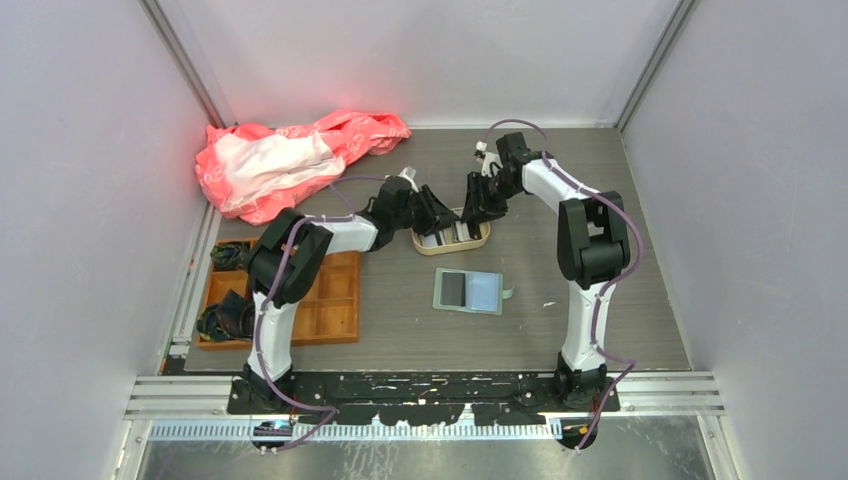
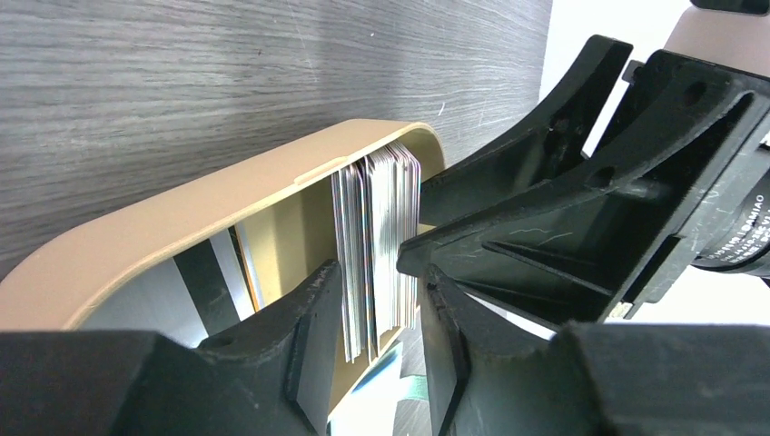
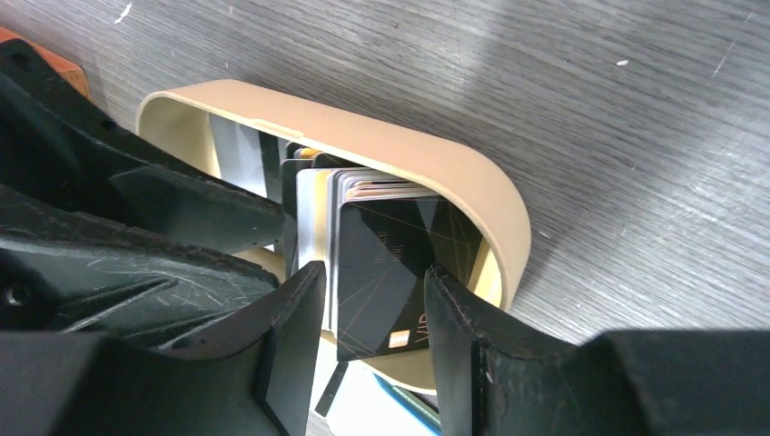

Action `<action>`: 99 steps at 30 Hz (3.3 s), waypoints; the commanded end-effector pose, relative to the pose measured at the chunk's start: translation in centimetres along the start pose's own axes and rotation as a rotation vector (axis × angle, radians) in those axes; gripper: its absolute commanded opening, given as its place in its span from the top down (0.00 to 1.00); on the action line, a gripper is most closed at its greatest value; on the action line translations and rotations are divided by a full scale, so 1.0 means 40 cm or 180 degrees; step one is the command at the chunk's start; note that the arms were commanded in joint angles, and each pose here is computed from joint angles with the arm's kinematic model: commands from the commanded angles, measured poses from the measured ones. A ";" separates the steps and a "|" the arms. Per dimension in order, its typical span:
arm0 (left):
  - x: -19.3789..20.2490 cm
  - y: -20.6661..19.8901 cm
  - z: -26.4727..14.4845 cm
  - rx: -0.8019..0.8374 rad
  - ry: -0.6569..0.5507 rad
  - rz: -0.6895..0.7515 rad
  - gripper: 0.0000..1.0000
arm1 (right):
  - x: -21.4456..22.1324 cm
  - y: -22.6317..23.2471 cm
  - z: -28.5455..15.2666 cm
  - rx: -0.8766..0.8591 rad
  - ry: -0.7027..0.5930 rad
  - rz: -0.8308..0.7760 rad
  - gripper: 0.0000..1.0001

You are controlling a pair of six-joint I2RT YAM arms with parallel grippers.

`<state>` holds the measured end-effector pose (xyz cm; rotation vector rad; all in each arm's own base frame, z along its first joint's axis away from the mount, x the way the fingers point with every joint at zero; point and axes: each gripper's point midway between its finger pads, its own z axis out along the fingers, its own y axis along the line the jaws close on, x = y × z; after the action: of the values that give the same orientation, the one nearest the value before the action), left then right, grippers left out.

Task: Put the credit cards into the card holder
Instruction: Pick up the credit card from the storage box.

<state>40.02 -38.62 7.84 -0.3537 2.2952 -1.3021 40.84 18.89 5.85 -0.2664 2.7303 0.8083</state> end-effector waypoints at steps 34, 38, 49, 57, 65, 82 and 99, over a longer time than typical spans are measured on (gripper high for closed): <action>0.023 -0.107 0.077 0.0555 0.0172 -0.0094 0.72 | -0.047 -0.118 -0.139 0.0416 -0.0525 0.0036 0.45; 0.033 -0.113 0.087 0.0567 0.0212 -0.0088 0.72 | -0.032 -0.147 -0.124 0.0535 -0.0443 0.0055 0.55; 0.050 -0.141 0.114 0.0659 0.0275 -0.0074 0.72 | -0.005 -0.149 -0.094 0.0396 -0.0283 0.0092 0.60; 0.056 -0.145 0.120 0.0667 0.0274 -0.0076 0.71 | -0.026 -0.129 -0.130 0.0257 -0.0404 0.0075 0.62; 0.064 -0.116 0.123 0.0523 0.0285 -0.0084 0.72 | -0.057 -0.139 -0.241 0.0286 -0.0793 -0.0037 0.61; 0.085 -0.139 0.132 0.0504 0.0394 0.0072 0.65 | 0.008 -0.230 -0.126 0.0493 -0.0329 0.0214 0.63; 0.100 -0.127 0.153 0.0183 0.0532 0.0079 0.55 | 0.009 -0.216 -0.123 0.0406 -0.0328 0.0238 0.64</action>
<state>39.58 -47.12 8.15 -0.2247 2.3656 -1.4631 40.84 8.38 3.88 -0.0724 2.7450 0.6184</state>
